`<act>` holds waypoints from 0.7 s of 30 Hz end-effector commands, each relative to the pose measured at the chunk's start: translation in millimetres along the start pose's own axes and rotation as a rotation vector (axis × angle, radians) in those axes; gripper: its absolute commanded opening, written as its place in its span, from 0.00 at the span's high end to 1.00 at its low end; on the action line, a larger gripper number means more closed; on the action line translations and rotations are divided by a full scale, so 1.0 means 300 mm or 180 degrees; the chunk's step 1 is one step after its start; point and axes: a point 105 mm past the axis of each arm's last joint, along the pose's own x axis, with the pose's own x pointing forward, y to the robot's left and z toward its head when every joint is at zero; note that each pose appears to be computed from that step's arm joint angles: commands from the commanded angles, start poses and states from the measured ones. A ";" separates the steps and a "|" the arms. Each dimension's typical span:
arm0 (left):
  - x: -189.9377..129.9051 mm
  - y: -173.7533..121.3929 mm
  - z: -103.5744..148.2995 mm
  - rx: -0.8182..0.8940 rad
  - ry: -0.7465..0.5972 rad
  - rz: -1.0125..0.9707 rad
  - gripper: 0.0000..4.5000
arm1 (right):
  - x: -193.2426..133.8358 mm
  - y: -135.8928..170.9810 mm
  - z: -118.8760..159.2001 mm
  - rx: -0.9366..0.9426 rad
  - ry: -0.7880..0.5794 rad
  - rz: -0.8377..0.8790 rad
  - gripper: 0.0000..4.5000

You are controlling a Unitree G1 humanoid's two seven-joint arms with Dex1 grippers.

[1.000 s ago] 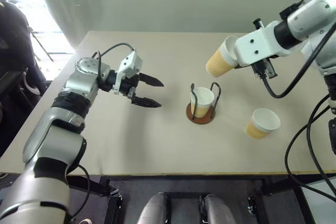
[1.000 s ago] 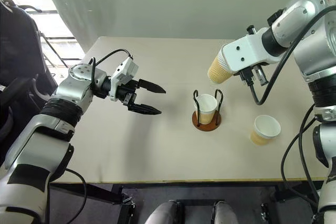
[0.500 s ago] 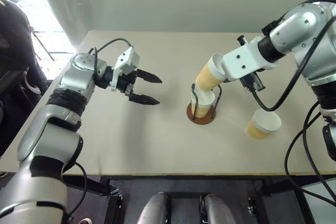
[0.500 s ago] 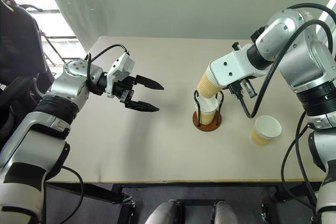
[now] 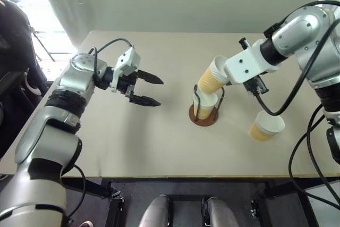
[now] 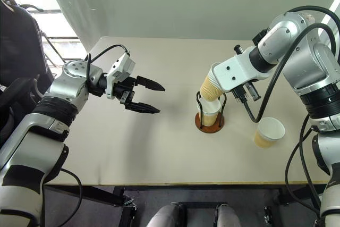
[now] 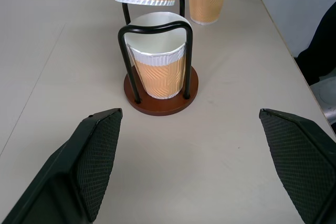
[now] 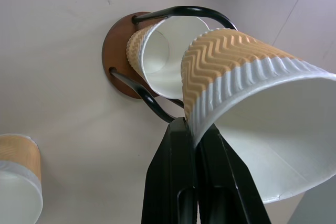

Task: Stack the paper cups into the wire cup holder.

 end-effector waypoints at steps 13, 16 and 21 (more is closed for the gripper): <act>-0.015 -0.018 0.047 0.0129 -0.0019 -0.0130 0.00 | 0.022 0.001 0.024 -0.0258 0.0049 0.0027 1.00; -0.016 -0.020 0.049 0.0127 -0.0018 -0.0136 0.00 | 0.028 0.005 0.028 -0.0282 0.0045 0.0045 1.00; -0.016 -0.017 0.053 0.0119 -0.0023 -0.0130 0.00 | 0.035 0.012 0.028 -0.0315 0.0054 0.0080 1.00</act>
